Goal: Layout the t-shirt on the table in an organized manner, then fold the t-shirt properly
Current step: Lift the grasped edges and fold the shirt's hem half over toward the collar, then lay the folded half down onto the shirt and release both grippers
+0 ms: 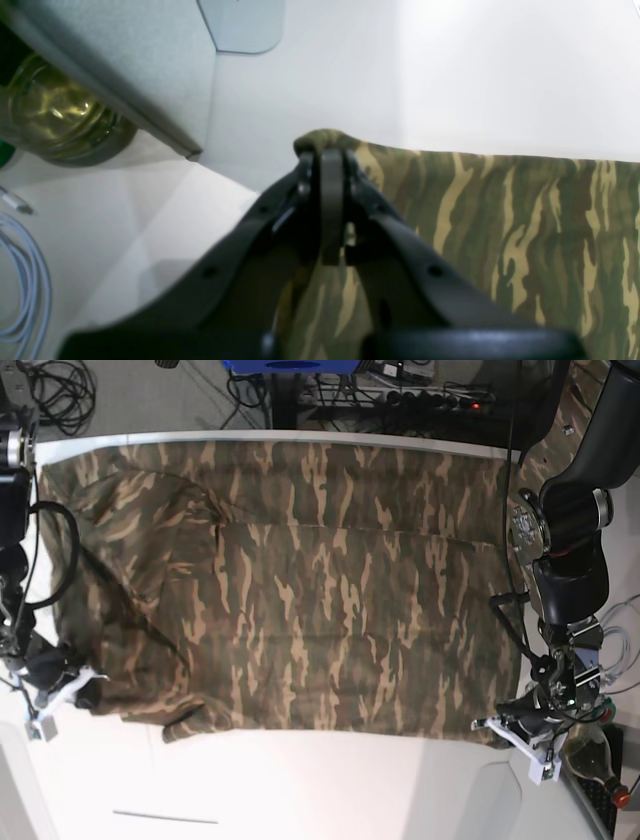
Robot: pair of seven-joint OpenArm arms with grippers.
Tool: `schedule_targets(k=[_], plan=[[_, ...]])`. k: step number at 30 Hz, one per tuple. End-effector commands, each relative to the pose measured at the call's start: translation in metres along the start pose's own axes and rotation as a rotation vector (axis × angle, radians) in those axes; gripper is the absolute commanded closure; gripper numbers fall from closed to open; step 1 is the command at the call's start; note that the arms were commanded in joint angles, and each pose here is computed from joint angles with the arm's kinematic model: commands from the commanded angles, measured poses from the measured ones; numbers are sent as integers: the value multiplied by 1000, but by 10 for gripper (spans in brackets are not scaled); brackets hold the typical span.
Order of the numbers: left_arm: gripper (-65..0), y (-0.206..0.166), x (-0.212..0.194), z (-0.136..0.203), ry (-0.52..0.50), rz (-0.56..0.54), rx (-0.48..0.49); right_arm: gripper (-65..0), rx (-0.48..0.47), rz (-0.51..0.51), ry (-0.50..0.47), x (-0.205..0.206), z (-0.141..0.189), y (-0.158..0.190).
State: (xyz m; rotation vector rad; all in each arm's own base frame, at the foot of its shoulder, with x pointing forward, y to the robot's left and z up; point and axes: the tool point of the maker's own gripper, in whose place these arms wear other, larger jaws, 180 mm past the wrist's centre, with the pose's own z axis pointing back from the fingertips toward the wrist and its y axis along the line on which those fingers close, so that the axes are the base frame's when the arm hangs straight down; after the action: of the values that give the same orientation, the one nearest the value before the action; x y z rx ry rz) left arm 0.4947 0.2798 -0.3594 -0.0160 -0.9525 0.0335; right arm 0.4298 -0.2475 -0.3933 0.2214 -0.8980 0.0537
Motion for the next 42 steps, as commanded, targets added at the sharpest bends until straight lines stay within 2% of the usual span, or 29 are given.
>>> schedule_targets(k=[1,7,12,17,23,25,29,34,40,42], plan=[[0,6,34,5,-82,-2,8,-2,-14,21,-75,29,4,-12],[0,7,21,4,-61,-3,9,-2,-41,35,-30,-6,-14,-28],[0,7,15,4,-53,3,7,0,-51,60,-80,-22,-20,-32],[0,8,3,5,-36,6,9,0,-76,74,-63,-38,-20,-42],[0,6,-10,14,-39,-44,-2,0,-79,80,-48,-41,-18,-45],[0,7,-24,18,7,-52,-3,0,-80,80,-48,-42,-18,-45],[0,10,-32,33,16,12,-26,0,-75,81,-44,-47,-17,-44],[0,24,-34,60,19,18,-36,0,-71,101,-61,-45,-11,-46],[0,27,-48,76,36,-19,-23,0,-105,8,-95,-35,2,-58],[0,26,-53,81,40,-33,-21,0,-109,20,-88,-32,10,-63]])
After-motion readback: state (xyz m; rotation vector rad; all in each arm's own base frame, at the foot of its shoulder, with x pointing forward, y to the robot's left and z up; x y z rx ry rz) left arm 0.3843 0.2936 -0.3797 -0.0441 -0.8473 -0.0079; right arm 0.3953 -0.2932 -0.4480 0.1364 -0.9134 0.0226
